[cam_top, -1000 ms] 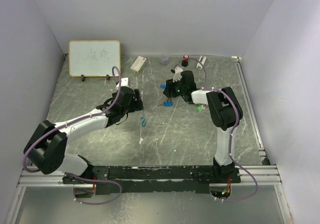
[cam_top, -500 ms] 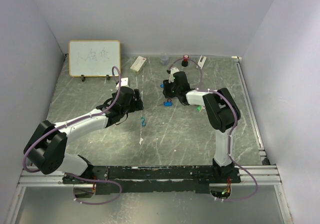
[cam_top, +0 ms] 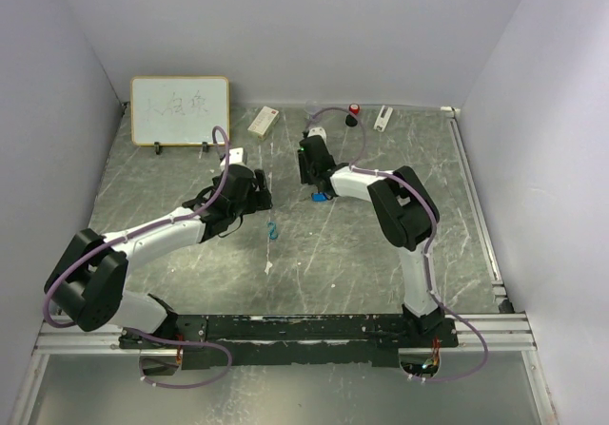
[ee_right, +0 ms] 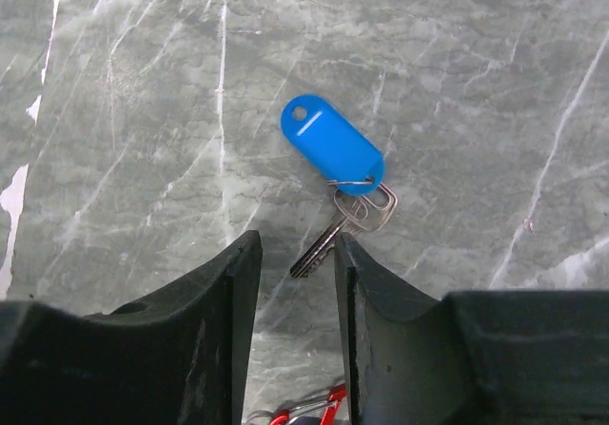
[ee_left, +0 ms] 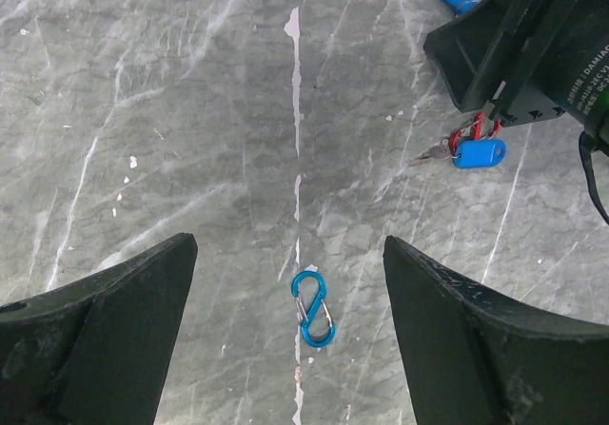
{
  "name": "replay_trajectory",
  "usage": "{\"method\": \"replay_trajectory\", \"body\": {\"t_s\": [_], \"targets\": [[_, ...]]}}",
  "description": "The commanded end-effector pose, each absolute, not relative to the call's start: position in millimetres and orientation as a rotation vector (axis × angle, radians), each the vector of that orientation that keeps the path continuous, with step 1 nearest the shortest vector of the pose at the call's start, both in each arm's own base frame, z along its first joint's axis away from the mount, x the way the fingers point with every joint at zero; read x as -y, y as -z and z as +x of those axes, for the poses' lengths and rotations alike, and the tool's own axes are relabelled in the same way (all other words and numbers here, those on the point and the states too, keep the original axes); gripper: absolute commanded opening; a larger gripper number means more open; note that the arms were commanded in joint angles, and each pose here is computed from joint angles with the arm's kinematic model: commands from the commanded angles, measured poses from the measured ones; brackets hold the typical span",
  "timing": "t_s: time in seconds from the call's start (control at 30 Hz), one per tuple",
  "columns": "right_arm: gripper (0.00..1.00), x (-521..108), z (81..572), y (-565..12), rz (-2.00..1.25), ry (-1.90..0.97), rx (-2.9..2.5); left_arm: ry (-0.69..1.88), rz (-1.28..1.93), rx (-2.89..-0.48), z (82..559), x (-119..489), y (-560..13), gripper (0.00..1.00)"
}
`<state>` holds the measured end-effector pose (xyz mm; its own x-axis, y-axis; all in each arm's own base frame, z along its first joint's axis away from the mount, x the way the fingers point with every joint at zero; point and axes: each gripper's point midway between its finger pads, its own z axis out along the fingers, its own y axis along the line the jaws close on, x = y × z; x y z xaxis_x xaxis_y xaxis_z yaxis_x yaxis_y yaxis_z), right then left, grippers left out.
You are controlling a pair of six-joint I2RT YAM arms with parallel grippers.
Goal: Put the keys on the keyring
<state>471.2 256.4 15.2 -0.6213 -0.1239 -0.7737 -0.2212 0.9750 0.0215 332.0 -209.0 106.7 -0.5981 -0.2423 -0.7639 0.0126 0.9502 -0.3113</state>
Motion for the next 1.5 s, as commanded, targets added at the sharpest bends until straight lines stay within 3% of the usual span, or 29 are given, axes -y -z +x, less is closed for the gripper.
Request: {"method": "replay_trajectory", "body": {"t_s": [0.0, 0.23, 0.83, 1.47], "targets": [[0.36, -227.2, 424.7, 50.4, -0.184, 0.049, -2.492, 0.397, -0.165, -2.15, 334.3, 209.6, -118.7, 0.9], [0.31, -222.3, 418.6, 58.0, -0.119, 0.046, -2.523, 0.4, -0.164, -2.151, 334.7, 210.5, -118.4, 0.9], [0.05, -193.5, 409.5, 61.7, -0.042, 0.047, -2.554, 0.411, -0.165, -2.154, 335.6, 212.7, -117.7, 0.9], [0.0, -172.1, 415.2, -13.3, -0.025, 0.081, -2.362, 0.416, -0.165, -2.159, 335.9, 214.2, -116.4, 0.9]]}}
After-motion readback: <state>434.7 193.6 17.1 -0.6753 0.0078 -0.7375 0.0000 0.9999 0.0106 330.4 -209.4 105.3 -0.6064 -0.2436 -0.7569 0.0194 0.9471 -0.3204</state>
